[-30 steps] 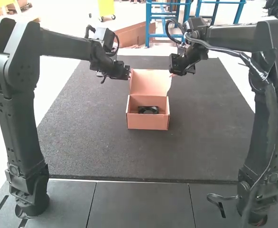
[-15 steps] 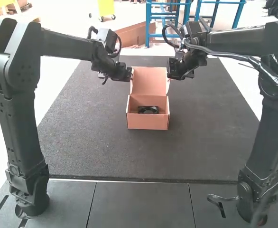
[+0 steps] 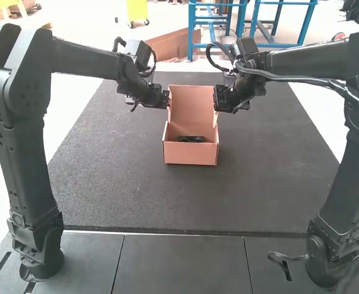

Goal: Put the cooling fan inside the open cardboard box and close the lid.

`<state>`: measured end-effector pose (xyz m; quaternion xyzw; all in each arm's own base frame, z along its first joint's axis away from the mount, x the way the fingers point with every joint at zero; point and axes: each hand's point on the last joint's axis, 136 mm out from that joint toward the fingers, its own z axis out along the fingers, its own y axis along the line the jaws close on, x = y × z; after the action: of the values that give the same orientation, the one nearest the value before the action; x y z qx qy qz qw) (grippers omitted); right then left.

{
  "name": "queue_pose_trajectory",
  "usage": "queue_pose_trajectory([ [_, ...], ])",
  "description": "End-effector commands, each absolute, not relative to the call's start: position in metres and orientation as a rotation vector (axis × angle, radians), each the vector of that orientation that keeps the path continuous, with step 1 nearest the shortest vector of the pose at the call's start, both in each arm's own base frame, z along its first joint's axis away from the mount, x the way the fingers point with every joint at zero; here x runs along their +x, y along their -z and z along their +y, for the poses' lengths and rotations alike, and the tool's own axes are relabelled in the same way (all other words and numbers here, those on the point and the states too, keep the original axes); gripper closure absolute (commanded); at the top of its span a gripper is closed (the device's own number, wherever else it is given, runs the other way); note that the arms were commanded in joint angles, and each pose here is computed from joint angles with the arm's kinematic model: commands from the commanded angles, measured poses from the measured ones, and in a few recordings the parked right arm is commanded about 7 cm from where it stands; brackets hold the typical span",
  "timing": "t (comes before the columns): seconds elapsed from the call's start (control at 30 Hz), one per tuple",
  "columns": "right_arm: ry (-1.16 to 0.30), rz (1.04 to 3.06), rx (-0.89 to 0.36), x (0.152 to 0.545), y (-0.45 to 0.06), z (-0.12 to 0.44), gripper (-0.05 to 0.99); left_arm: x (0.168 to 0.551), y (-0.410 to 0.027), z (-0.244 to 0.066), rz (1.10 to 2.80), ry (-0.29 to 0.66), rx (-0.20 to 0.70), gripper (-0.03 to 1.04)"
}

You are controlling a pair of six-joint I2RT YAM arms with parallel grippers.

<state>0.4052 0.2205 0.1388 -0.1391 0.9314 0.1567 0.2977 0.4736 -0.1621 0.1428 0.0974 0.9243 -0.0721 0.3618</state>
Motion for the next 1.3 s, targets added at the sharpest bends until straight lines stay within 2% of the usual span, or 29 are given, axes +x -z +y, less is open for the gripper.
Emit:
queue_pose_trajectory([
  [0.0, -0.411, 2.472, -0.367, 0.395, -0.139, 0.221, 0.95, 0.467, -0.167, -0.168, 2.328, 0.221, 0.260, 0.04],
  [0.8, -0.419, 2.506, -0.446, 0.350, -0.113, 0.225, 0.95, 0.430, -0.151, -0.167, 2.362, 0.223, 0.293, 0.04],
  [1.27, -0.390, 2.539, -0.470, 0.335, -0.091, 0.215, 0.95, 0.390, -0.142, -0.157, 2.395, 0.213, 0.321, 0.04],
])
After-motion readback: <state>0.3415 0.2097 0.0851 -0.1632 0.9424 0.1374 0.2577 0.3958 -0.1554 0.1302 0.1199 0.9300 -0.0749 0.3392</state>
